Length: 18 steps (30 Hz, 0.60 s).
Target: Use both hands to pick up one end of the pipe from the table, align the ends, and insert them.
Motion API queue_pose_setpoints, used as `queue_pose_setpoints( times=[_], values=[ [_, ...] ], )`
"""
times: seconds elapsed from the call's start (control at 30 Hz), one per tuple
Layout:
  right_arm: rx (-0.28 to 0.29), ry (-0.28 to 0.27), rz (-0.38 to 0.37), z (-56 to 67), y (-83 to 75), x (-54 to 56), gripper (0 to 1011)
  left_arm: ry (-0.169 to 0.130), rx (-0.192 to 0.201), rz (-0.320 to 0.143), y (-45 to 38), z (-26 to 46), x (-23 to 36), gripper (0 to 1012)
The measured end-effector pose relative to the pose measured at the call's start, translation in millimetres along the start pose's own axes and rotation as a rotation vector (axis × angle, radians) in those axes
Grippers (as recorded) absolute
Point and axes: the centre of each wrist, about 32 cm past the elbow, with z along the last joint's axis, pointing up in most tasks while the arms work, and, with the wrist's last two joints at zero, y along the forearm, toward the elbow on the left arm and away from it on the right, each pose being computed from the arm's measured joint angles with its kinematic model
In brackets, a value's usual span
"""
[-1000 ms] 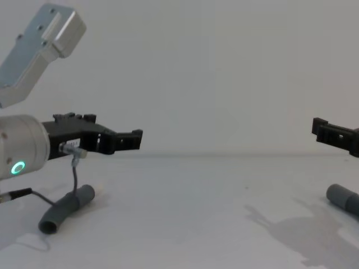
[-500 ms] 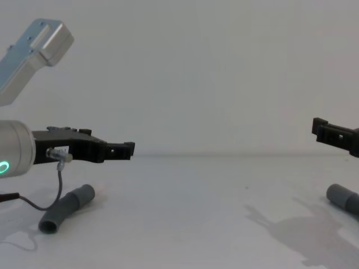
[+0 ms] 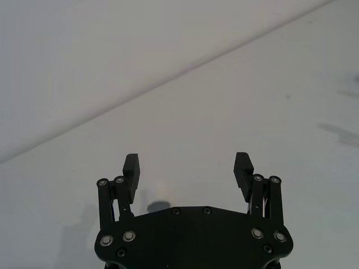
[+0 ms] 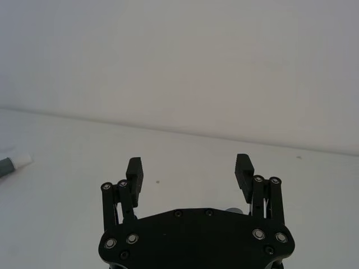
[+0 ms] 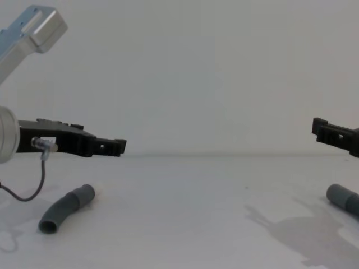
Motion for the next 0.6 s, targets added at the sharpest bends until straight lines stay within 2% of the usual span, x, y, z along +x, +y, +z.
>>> queue_pose_setpoints(
  times=[0.1,0.27,0.6],
  values=[
    [0.0,0.0,0.0,0.0,0.0,0.0,1000,-0.008,0.017,-0.004,2.6,1.5,1.3,1001],
    [0.0,0.0,0.0,0.0,0.0,0.0,1000,-0.028,0.066,-0.02,9.8,3.6,4.5,1001],
    [0.0,0.0,0.0,0.0,0.0,0.0,1000,-0.037,0.151,-0.035,20.7,-1.3,8.0,1001]
  ],
)
